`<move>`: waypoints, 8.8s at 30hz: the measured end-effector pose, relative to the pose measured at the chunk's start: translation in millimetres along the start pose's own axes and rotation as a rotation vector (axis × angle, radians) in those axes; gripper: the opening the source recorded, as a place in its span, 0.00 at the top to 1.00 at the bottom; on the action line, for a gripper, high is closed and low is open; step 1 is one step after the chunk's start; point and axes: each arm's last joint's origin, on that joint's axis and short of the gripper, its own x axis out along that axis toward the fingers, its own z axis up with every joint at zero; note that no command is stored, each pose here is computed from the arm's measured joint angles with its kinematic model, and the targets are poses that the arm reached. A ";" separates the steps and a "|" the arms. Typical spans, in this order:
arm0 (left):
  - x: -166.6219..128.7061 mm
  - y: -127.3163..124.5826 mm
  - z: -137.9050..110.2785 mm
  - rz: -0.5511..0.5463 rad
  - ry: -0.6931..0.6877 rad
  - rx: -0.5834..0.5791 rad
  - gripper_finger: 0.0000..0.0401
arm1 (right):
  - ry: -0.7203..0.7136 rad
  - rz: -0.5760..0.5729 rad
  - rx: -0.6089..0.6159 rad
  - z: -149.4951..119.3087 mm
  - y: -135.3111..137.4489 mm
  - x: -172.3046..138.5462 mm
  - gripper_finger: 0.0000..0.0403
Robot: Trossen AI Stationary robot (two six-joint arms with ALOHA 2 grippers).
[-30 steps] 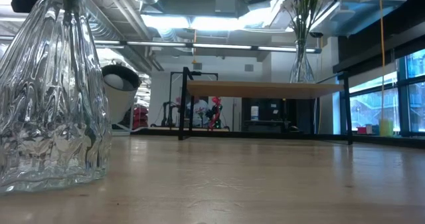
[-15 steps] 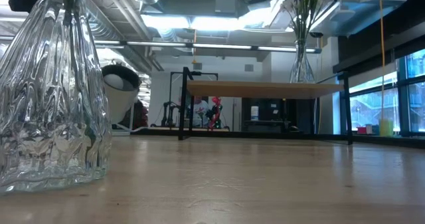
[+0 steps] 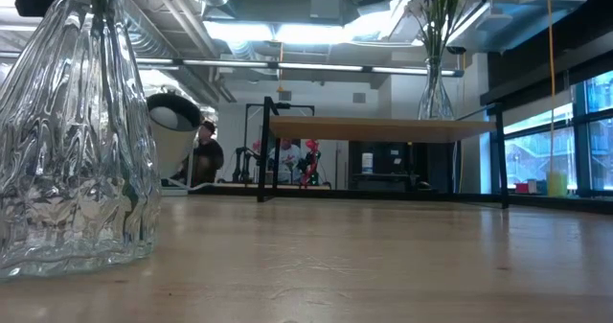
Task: Pick and place flowers into a vace then onto a shelf
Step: Put the white flowers into the transparent vase, then put the transparent vase on the shelf
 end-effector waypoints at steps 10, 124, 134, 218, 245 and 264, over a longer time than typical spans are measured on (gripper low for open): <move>0.0 0.0 0.1 0.001 -0.003 -0.021 1.00 | 0.017 0.000 -0.012 -3.5 0.1 0.3 0.98; 0.1 0.3 1.5 0.010 -0.051 -0.027 0.98 | 0.304 -0.056 -0.111 -79.8 2.3 0.9 0.43; 0.1 0.3 1.5 0.011 -0.052 -0.026 0.99 | 0.399 -0.074 -0.132 -66.3 -0.5 -5.8 0.33; 0.1 -1.7 2.5 -0.003 -0.078 0.018 0.99 | 0.870 -0.121 -0.012 -32.1 -6.6 -17.1 0.34; 0.1 -1.7 2.7 -0.003 -0.083 0.017 0.99 | 0.685 -0.136 0.032 -52.0 -8.9 0.1 0.34; 0.1 -1.8 2.7 -0.004 -0.081 0.017 0.99 | 0.656 -0.116 0.053 -62.6 -8.7 6.3 0.49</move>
